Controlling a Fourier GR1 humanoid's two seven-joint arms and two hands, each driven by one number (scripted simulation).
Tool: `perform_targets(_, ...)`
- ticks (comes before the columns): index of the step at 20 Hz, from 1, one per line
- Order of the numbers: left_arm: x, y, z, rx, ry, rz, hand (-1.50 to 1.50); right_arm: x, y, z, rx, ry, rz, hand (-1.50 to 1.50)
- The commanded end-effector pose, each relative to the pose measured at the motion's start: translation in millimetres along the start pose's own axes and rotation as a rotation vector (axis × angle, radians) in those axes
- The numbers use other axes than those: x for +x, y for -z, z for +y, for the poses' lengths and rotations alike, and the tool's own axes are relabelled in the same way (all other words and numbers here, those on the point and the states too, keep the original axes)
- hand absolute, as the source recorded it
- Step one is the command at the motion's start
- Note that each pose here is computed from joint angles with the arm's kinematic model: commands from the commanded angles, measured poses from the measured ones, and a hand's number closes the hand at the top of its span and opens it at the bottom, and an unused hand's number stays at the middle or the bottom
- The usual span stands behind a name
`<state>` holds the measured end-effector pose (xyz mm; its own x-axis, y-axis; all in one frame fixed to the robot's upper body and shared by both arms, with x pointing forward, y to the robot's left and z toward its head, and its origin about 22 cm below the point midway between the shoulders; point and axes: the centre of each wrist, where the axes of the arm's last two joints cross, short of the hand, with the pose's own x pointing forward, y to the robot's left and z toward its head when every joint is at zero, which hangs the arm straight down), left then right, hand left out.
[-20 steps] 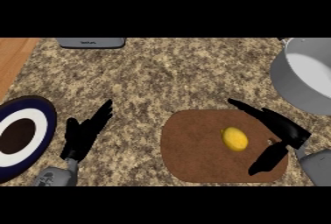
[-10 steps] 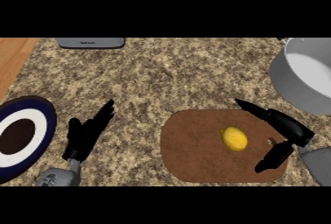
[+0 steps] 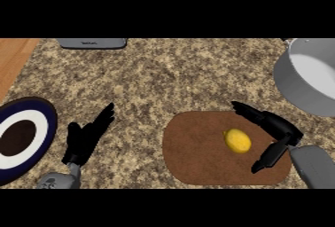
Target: Pick the lemon from the cutting board and place it in the pot
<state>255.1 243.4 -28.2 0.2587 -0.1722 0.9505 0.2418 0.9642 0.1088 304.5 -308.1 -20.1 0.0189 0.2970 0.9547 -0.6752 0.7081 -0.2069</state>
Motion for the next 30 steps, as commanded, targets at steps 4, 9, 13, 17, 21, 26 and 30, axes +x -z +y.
perform_targets(4,3.5,-5.0,0.6,0.025,0.006,0.018,0.0,-23.7,28.5,13.4,0.032,0.108,0.032,-1.5)
perform_targets(9,-1.1,-1.9,-12.8,0.009,0.007,-0.011,0.0,-45.1,24.0,45.2,0.051,0.086,-0.004,1.5)
perform_targets(13,-10.4,-9.4,-18.0,-0.005,-0.005,0.01,0.0,-60.1,32.4,56.5,0.073,0.003,-0.048,1.5)
perform_targets(17,11.6,16.3,9.3,0.006,0.013,0.001,0.0,-77.3,19.1,59.0,0.062,0.081,-0.085,1.5)
perform_targets(21,-0.8,2.4,-5.9,-0.008,0.014,0.01,0.0,-77.5,14.6,48.1,0.037,0.118,-0.143,1.5)
perform_targets(26,4.1,-2.1,8.4,0.066,-0.021,0.005,0.0,-101.5,-119.0,-14.8,-0.626,0.096,-0.079,1.5)
perform_targets(30,0.4,-6.4,10.1,0.083,-0.042,0.017,0.0,-91.7,-208.6,-56.2,-1.056,0.064,-0.047,1.5)
